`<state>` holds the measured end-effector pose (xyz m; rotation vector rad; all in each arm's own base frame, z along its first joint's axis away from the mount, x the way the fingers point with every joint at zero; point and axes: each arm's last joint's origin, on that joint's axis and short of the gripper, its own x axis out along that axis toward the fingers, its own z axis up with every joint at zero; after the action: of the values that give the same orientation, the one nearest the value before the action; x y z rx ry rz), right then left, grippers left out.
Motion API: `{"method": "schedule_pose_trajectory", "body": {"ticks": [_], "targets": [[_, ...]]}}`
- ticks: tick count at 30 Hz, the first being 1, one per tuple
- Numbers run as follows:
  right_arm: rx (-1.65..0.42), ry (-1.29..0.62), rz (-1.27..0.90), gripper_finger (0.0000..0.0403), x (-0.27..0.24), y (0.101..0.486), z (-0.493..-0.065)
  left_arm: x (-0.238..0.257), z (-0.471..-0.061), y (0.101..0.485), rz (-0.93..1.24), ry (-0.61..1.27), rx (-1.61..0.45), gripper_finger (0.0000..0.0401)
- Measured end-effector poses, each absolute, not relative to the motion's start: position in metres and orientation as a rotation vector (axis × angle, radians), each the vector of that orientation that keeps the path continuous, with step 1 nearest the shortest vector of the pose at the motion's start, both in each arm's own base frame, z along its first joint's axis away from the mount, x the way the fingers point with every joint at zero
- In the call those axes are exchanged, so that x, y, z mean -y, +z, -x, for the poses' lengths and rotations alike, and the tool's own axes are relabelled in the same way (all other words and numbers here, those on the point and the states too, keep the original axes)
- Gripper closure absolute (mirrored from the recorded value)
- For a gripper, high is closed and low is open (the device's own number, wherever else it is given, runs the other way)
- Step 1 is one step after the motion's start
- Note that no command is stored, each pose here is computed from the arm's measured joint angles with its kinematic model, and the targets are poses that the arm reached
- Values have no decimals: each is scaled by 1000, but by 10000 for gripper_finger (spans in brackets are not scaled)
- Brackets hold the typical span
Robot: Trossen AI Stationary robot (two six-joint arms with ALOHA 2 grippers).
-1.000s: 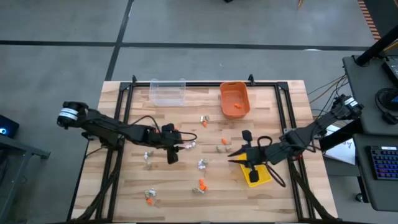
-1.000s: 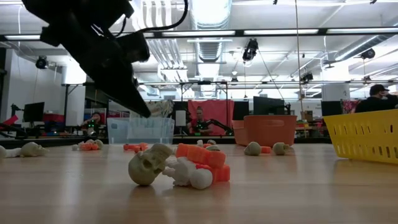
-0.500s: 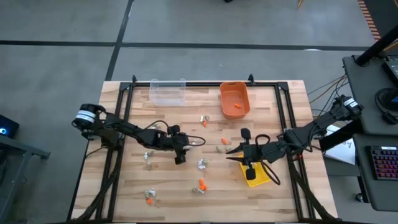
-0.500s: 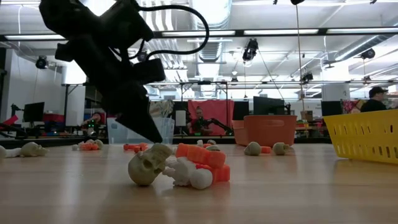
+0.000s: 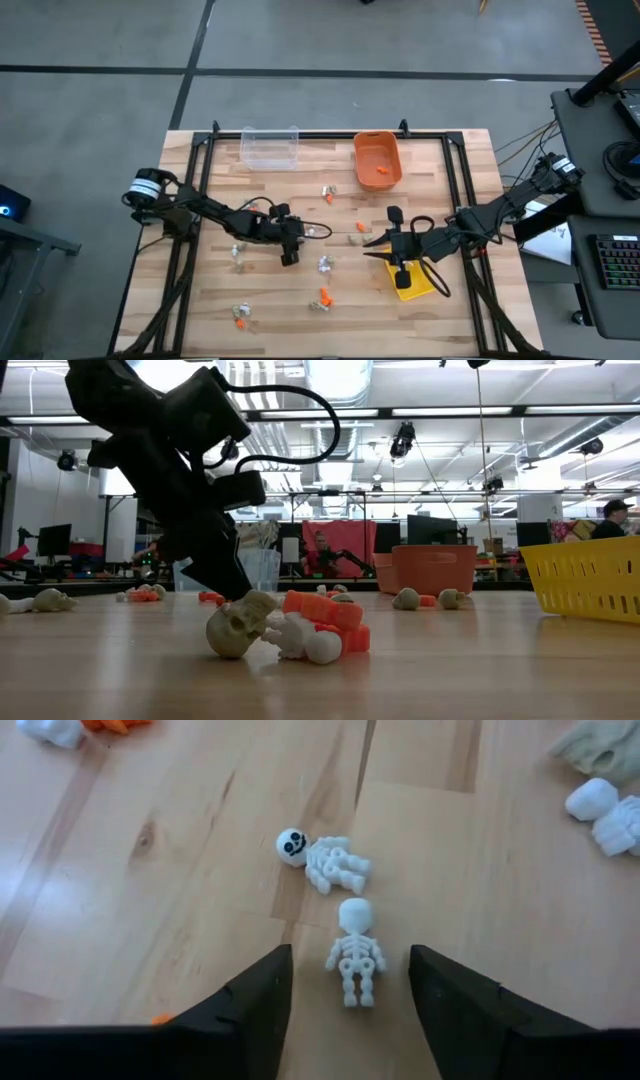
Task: Sort Halloween decoration
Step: Put the white skeleton toy into the transparent bin
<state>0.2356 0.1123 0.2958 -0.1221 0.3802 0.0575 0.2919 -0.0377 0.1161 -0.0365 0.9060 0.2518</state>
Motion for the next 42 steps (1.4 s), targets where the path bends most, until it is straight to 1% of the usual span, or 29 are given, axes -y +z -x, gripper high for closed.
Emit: {"method": "schedule_pose_trajectory", "body": {"ticks": [13,21,26,31,36,42], "targets": [[-380,57,122,337,-112,296,-236,38,-291,116,36,252,-907,319],[-380,56,117,337,-112,296,-236,38,-292,116,36,251,-909,366],[-380,56,115,337,-112,296,-236,40,-296,125,45,207,-893,377],[-381,56,116,337,-112,296,-236,39,-292,139,28,190,-886,379],[-382,56,116,337,-112,296,-236,35,-279,166,-4,180,-871,379],[-381,56,116,337,-112,296,-236,12,-253,205,-64,304,-834,379]]}}
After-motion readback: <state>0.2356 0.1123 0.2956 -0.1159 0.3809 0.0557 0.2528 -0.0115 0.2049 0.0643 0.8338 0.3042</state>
